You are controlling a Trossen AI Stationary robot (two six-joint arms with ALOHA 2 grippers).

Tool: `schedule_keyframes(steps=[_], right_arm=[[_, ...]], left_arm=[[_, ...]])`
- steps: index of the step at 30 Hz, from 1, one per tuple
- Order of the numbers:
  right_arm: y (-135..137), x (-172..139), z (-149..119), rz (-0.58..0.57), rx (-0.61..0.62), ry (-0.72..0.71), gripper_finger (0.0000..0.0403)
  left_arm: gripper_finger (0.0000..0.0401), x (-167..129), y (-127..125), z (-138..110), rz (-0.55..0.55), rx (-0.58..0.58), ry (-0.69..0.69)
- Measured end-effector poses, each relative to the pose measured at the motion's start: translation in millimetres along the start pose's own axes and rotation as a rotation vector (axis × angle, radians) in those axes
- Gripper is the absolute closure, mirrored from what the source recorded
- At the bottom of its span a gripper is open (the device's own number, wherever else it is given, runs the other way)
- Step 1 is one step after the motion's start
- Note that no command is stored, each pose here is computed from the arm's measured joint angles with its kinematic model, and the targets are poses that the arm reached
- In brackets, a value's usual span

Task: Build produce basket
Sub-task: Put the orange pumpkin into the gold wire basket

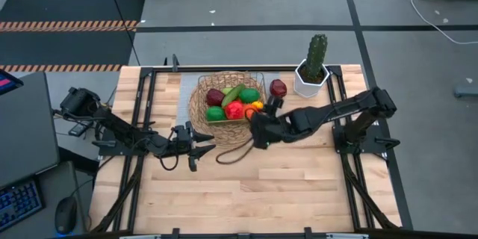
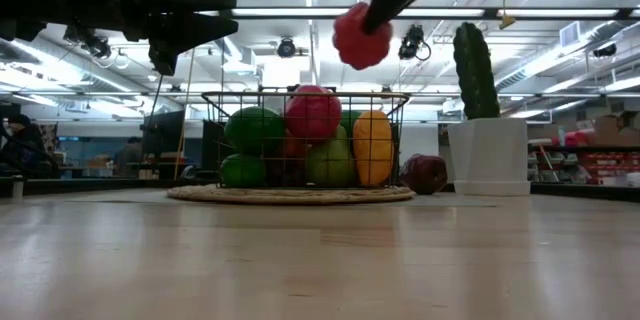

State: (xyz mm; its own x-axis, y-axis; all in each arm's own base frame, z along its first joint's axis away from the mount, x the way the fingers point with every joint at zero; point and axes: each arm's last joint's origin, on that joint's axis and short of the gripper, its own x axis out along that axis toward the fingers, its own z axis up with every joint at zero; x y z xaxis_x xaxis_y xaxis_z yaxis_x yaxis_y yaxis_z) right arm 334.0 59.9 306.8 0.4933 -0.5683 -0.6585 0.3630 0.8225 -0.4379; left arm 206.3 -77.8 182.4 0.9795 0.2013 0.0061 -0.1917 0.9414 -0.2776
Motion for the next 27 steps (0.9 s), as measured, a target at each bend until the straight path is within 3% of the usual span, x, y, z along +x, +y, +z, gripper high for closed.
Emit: schedule_keyframes(steps=[4, 15, 20, 27], right_arm=[[-15, 14, 14, -0.003, 0.017, -0.059, 0.0174], [-70, 53, 53, 0.151, 0.083, -0.313, 0.0174], [-95, 66, 58, 0.219, 0.104, -0.373, 0.0174], [-116, 87, 48, 0.185, 0.165, -0.335, 0.0173]], left_arm=[[0.0229, 0, 0, 0, 0.0, 0.002, 0.002], [0.0229, 0, 0, -1, 0.002, 0.015, 0.005], [0.0229, 0, 0, -1, 0.002, 0.029, 0.006], [0.0229, 0, 1, -3, 0.007, 0.046, 0.024]])
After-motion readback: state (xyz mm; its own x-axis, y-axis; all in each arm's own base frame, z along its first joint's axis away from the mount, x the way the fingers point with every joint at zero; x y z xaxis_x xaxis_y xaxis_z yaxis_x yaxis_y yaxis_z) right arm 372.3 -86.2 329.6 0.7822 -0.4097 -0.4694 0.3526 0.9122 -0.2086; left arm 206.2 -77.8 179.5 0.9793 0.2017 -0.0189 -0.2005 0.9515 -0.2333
